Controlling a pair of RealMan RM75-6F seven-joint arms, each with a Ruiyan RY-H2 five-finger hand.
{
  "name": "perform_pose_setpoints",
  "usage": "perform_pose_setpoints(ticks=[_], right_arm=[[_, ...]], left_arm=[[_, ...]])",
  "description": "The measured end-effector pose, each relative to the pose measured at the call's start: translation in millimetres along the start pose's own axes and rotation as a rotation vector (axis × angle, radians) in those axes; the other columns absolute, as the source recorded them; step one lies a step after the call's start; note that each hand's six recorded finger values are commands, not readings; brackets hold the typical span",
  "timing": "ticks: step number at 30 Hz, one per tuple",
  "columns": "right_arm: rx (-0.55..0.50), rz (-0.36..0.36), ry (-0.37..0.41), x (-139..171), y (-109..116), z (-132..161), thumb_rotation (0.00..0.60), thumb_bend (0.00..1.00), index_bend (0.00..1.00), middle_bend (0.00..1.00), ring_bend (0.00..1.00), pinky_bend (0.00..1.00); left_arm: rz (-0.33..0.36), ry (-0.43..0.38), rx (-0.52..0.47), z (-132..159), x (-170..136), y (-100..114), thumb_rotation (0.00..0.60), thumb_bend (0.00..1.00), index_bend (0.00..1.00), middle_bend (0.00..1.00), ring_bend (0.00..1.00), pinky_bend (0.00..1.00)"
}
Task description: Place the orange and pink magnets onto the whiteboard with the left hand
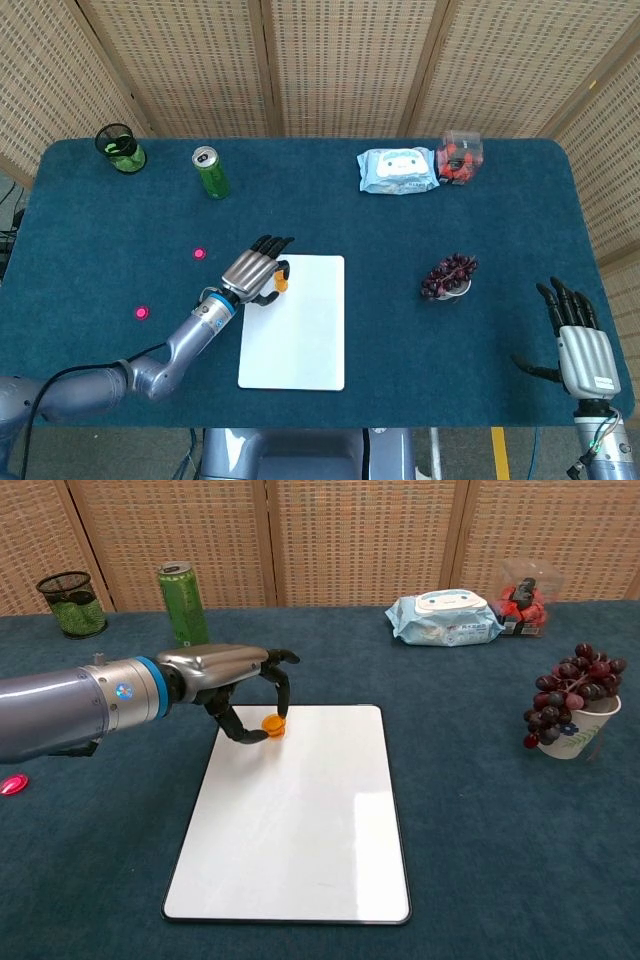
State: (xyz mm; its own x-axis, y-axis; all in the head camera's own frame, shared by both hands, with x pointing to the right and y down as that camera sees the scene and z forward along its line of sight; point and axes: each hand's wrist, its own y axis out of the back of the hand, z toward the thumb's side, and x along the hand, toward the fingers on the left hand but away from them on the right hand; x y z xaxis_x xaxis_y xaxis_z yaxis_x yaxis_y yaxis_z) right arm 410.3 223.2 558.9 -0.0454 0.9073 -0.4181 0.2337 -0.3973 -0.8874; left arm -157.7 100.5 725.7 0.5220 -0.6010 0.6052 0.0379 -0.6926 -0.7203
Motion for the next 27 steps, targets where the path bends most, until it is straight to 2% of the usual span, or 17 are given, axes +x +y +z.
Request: perform_pose_setpoints(ticks=[4, 10, 18, 27], right_arm=[[-0.001, 0.005, 0.001, -0.2, -0.5, -0.1, 0.600, 0.00, 0.00, 0.00, 0.00, 0.00], [-0.001, 0.006, 0.002, 0.0, -0.1, 0.2, 0.600, 0.00, 0.00, 0.00, 0.00, 0.00], [-0.001, 0.007, 0.001, -0.1, -0.3, 0.3, 0.600, 0.00, 0.00, 0.00, 0.00, 0.00], [-0.005, 0.009, 0.000, -0.2, -0.2, 0.2, 0.600, 0.00, 0.00, 0.00, 0.00, 0.00]], left_arm=[[-0.029, 0.000, 0.011, 2.6, -8.5, -16.9, 0.600, 0.37, 0.59, 0.00, 0.00, 0.00], [-0.048, 0.009, 0.005, 1.4, -10.2, -27.7, 0.600, 0.37, 0.59, 0.00, 0.00, 0.00], [-0.033, 0.018, 0.005, -0.2, -6.2, -29.2, 0.600, 0.37, 0.59, 0.00, 0.00, 0.00], [-0.052, 0.010, -0.020, 1.8, -9.6, -33.2, 0.600, 0.37, 0.59, 0.00, 0.00, 0.00]])
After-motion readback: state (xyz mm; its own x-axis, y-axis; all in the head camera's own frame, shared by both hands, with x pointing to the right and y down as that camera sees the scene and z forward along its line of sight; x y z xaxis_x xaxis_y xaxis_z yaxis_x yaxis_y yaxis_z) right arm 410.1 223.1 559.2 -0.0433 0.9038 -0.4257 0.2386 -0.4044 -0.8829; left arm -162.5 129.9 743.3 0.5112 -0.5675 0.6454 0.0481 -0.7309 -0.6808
